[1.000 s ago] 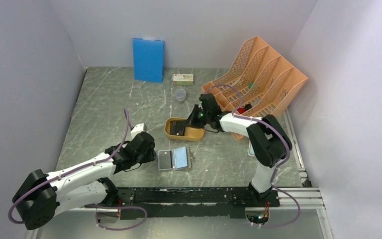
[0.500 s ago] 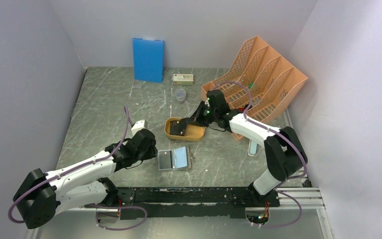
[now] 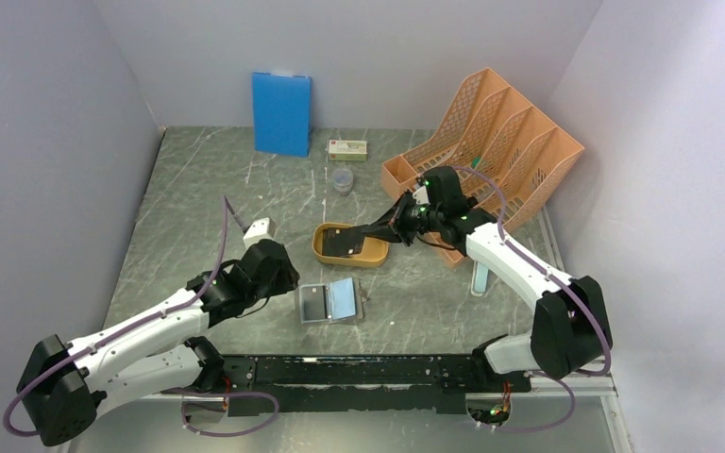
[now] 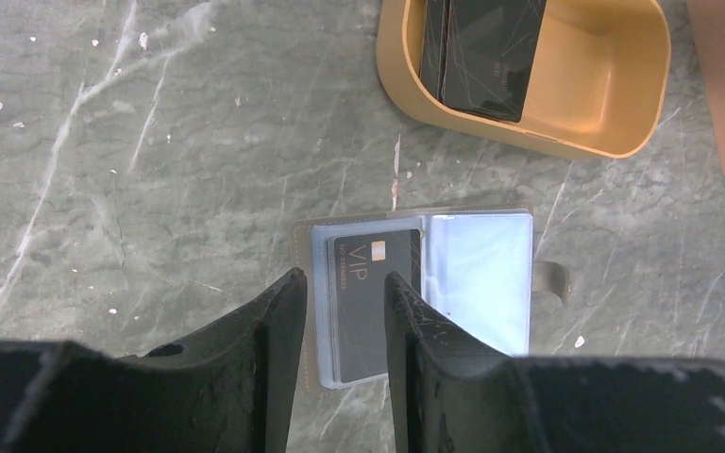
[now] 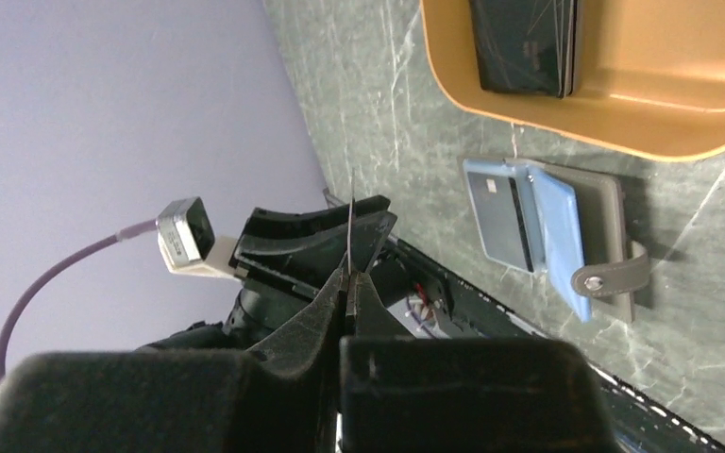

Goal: Put the credit cards into the card holder
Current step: Pick up the credit card from the storage box, then turn over the card slot in the card holder.

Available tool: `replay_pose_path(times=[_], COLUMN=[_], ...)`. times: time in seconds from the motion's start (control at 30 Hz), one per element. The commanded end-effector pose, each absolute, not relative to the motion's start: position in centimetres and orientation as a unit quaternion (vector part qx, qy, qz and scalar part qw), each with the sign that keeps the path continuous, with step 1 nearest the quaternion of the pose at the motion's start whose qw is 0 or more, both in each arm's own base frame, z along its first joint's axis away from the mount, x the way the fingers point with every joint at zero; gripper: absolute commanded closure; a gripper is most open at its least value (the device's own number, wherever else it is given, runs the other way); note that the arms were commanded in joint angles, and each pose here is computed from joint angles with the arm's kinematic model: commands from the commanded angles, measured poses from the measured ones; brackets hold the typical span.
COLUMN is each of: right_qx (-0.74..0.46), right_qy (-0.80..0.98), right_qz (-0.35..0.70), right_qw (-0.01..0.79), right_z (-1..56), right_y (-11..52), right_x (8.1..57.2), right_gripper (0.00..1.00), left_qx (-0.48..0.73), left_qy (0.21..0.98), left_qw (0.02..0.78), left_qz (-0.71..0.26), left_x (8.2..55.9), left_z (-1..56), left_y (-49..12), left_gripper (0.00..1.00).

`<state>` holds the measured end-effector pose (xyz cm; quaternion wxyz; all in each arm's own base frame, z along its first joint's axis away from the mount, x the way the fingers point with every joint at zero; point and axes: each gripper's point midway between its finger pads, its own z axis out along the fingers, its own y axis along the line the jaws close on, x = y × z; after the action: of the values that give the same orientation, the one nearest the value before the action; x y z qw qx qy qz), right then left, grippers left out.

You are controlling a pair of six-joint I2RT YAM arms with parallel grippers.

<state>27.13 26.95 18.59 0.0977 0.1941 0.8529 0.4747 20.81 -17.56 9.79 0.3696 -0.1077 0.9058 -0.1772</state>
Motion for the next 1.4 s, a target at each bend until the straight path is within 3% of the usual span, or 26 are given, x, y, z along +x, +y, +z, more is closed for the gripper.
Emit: replay_pose_path(times=[0.0, 0.17, 0.23, 0.3, 0.67, 0.97, 1.37], right_qx=[0.179, 0.037, 0.017, 0.007, -0.059, -0.108, -0.092], right_qy=[0.847, 0.903, 0.913, 0.92, 0.91, 0.903, 0.915], right_qz=[0.496, 0.389, 0.351, 0.328, 0.356, 0.38, 0.352], right_qw=[0.064, 0.177, 0.208, 0.215, 0.205, 0.168, 0.172], right_z=[19.5, 18.2, 17.0, 15.5, 12.3, 11.3, 10.0], right_y=[27.2, 24.4, 22.6, 21.3, 22.2, 24.4, 24.1], right_x=[25.2, 25.1, 24.5, 23.5, 19.0, 17.0, 17.0], right_gripper=[1.0, 1.0, 1.0, 1.0, 1.0, 1.0, 1.0], left_qx=[-0.072, 0.026, 0.053, 0.075, 0.108, 0.099, 0.104], left_qy=[0.902, 0.883, 0.881, 0.881, 0.901, 0.92, 0.946], left_qw=[0.378, 0.371, 0.365, 0.363, 0.332, 0.306, 0.28], left_qz=[-0.196, -0.286, -0.296, -0.294, -0.256, -0.225, -0.127], left_x=[21.1, 20.0, 19.4, 18.9, 18.9, 19.2, 19.1], left_z=[11.1, 12.7, 12.8, 12.7, 9.3, 6.0, 0.4], left_y=[-18.6, -22.5, -23.6, -24.8, -30.1, -30.6, -27.9], left_gripper=[0.58, 0.46, 0.35, 0.32, 0.37, 0.36, 0.43])
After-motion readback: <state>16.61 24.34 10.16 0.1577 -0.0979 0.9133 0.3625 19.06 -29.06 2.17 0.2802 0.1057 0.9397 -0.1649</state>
